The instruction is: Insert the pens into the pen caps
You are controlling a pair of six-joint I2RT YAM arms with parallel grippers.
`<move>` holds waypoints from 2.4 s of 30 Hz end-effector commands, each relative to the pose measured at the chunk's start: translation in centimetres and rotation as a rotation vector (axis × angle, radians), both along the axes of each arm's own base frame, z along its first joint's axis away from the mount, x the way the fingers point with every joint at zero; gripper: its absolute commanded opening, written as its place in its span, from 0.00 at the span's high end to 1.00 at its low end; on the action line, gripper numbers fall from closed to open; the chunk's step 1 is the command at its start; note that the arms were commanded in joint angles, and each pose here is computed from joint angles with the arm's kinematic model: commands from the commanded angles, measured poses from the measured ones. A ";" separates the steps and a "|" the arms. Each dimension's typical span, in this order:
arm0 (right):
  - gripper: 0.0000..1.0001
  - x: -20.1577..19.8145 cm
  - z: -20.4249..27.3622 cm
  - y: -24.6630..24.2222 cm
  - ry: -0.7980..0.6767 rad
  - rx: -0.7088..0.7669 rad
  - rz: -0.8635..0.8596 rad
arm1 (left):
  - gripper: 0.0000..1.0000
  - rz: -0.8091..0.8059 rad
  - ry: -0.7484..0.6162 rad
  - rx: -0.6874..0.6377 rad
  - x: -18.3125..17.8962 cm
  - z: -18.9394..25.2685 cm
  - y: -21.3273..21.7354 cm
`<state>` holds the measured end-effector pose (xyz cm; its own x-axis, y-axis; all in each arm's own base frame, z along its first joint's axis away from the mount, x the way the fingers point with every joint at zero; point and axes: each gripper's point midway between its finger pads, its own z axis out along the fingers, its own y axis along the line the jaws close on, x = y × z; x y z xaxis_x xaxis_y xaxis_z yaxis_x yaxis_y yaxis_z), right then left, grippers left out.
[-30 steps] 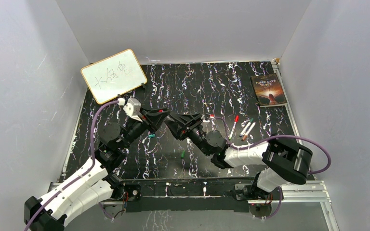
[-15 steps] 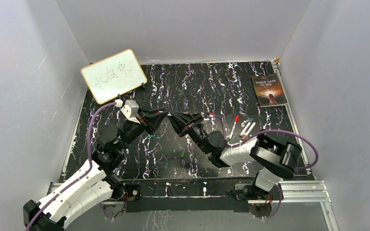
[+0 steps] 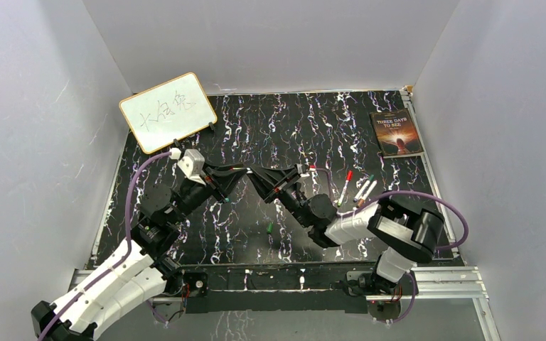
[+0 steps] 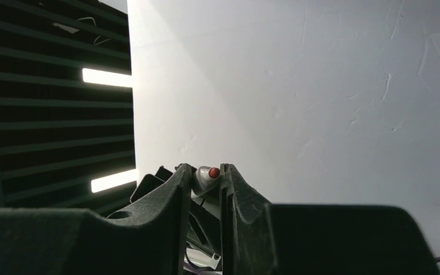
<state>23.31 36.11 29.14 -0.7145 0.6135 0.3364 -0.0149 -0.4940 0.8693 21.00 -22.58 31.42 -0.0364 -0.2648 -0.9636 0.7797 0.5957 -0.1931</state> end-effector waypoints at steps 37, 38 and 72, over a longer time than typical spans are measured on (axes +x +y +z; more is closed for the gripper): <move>1.00 2.7 0.6 -7.7 -0.299 -0.610 -0.286 | 0.35 -0.024 0.175 0.135 -0.1 -3.3 -0.7; 1.00 2.8 0.2 -7.7 -0.309 -0.659 -0.287 | 0.34 -0.019 0.182 0.137 0.0 -3.4 -0.7; 1.00 -4.0 6.0 -6.1 -0.885 -0.852 -0.100 | 0.95 -0.567 0.424 -0.009 -4.7 -2.0 -7.9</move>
